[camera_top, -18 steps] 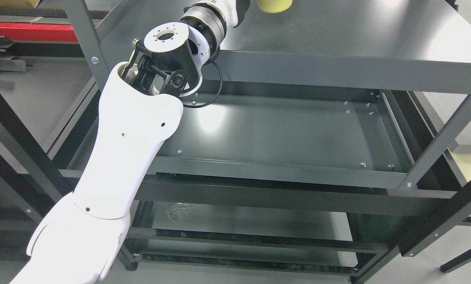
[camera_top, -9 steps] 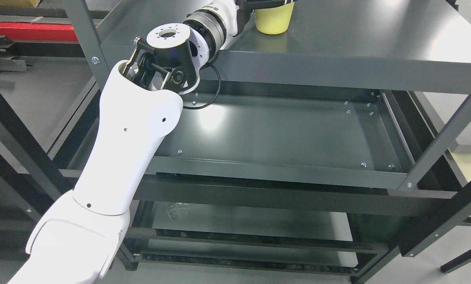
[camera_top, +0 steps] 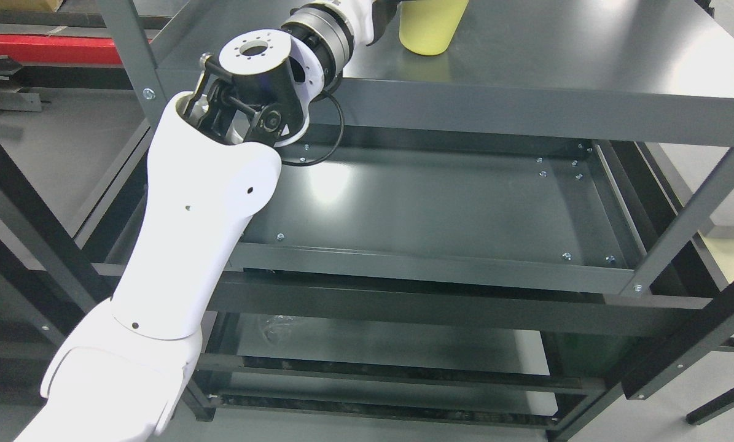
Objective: Place yellow IKEA cup on middle right shelf
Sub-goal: 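Release the cup on the shelf and pull the left hand back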
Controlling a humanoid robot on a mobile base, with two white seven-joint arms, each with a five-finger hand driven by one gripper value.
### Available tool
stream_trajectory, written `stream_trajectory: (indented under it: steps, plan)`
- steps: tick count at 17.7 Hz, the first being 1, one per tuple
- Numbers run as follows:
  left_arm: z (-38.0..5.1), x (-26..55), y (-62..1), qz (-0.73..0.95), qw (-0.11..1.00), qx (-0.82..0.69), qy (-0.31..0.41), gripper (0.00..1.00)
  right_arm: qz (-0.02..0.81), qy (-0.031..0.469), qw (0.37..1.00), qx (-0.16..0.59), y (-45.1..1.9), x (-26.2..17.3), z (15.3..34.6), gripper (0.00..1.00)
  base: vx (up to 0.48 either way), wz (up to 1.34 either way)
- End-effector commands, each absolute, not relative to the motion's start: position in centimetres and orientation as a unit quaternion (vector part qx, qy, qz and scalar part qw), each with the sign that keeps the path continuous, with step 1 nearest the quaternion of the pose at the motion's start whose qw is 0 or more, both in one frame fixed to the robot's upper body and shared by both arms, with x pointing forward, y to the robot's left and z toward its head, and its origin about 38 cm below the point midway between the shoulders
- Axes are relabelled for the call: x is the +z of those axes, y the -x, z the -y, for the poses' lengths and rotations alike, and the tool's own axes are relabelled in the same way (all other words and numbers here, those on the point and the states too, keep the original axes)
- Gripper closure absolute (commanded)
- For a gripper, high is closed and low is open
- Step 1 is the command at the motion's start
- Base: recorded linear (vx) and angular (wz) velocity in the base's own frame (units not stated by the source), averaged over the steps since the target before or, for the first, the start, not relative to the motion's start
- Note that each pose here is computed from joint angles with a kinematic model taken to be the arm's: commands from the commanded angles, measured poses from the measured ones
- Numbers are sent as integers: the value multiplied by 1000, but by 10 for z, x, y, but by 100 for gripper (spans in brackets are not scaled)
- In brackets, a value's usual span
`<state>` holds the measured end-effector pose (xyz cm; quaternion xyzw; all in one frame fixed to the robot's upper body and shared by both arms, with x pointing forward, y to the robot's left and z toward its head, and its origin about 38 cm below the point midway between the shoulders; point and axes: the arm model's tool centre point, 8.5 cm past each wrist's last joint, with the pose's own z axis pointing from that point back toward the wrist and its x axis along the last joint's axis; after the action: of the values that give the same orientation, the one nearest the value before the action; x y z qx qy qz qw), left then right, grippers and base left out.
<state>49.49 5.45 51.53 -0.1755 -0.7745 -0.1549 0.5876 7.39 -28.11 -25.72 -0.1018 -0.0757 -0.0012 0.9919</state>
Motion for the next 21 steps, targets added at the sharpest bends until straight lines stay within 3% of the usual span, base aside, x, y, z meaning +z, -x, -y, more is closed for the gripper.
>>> stream_trajectory:
  steps: [1, 9, 16, 21]
  plan:
    - [-89, 555, -468, 827, 521, -119, 177, 1, 66, 108, 992, -4, -64, -257, 291, 1, 0, 0]
    - [-103, 590, -423, 865, 439, -119, 211, 3, 66, 108, 992, -4, -64, -257, 291, 1, 0, 0]
    - [-61, 563, -406, 783, 463, -270, 316, 3, 66, 108, 992, -4, -64, -257, 291, 1, 0, 0]
    - [-24, 538, -378, 708, 419, -417, 386, 2, 66, 108, 992, -4, -64, -257, 291, 0, -19, 5]
